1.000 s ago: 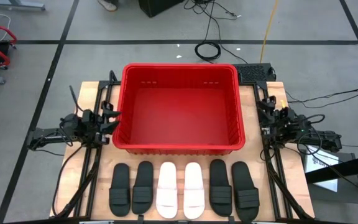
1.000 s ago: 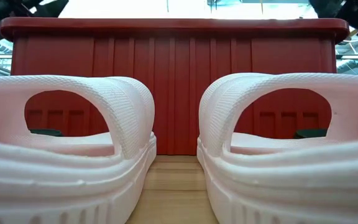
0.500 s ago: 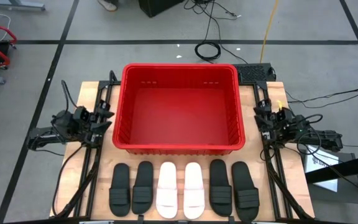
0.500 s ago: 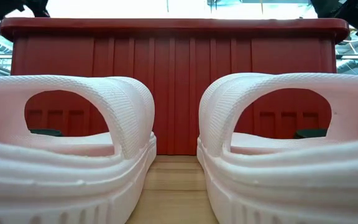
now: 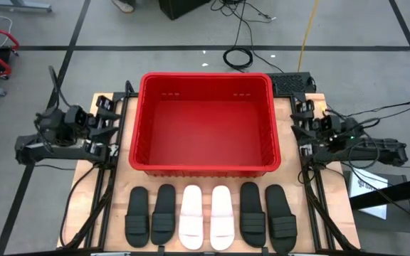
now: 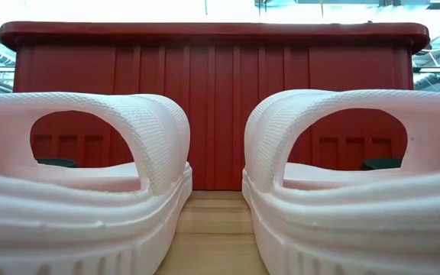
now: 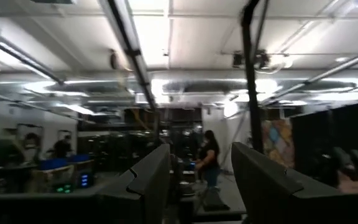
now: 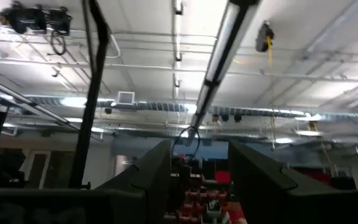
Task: Pick and place slides into bin
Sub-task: Put the left black slipper into the red bin
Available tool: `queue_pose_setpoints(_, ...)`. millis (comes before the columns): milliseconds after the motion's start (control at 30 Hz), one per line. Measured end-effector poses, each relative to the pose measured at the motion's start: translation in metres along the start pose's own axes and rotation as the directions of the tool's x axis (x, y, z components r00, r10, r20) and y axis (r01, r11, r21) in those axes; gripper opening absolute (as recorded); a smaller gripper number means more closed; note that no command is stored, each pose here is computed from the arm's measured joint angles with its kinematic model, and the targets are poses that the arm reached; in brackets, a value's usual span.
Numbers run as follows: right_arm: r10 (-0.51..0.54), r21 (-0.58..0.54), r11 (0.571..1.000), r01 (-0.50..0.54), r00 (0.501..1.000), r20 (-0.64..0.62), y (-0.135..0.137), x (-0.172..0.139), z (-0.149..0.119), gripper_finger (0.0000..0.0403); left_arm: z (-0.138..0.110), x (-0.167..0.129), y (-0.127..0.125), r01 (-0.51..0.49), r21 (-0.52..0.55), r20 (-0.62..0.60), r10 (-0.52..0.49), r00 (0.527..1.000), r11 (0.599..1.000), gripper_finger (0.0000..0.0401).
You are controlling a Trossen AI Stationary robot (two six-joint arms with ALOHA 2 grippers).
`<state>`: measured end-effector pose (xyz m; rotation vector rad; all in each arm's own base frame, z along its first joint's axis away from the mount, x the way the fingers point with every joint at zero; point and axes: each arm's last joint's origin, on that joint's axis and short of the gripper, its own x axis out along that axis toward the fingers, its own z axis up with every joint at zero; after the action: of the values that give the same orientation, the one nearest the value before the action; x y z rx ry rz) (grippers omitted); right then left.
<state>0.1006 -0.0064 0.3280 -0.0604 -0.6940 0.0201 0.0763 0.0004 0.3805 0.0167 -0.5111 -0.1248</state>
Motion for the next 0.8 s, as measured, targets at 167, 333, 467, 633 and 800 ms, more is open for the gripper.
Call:
queue_pose_setpoints(167, 0.109, -0.012, 0.994, -0.108, 0.993, 0.037, 0.0, 0.036, 0.04, 0.0153, 0.041, 0.041, 0.002, 0.116, 0.01, -0.03, -0.115, 0.993, 0.993, 0.0179)
queue_pose_setpoints(333, 0.127, -0.019, 0.992, -0.129, 0.991, -0.051, -0.003, 0.068, 0.066, 0.0153, 0.074, 0.081, 0.006, 0.176, -0.017, -0.128, -0.177, 0.976, 0.984, 0.0179)
queue_pose_setpoints(467, 0.128, -0.032, 0.991, -0.132, 0.986, -0.108, -0.005, 0.087, 0.083, 0.0153, 0.091, 0.108, 0.004, 0.236, -0.027, -0.21, -0.237, 0.949, 0.971, 0.0179)
queue_pose_setpoints(633, 0.128, -0.04, 0.99, -0.135, 0.98, -0.15, -0.006, 0.101, 0.101, 0.0153, 0.095, 0.14, -0.01, 0.347, -0.068, -0.262, -0.352, 0.898, 0.935, 0.0179)
queue_pose_setpoints(800, 0.128, -0.045, 0.99, -0.137, 0.978, -0.162, -0.007, 0.105, 0.106, 0.0153, 0.081, 0.169, -0.044, 0.431, -0.1, -0.289, -0.44, 0.85, 0.897, 0.0179)
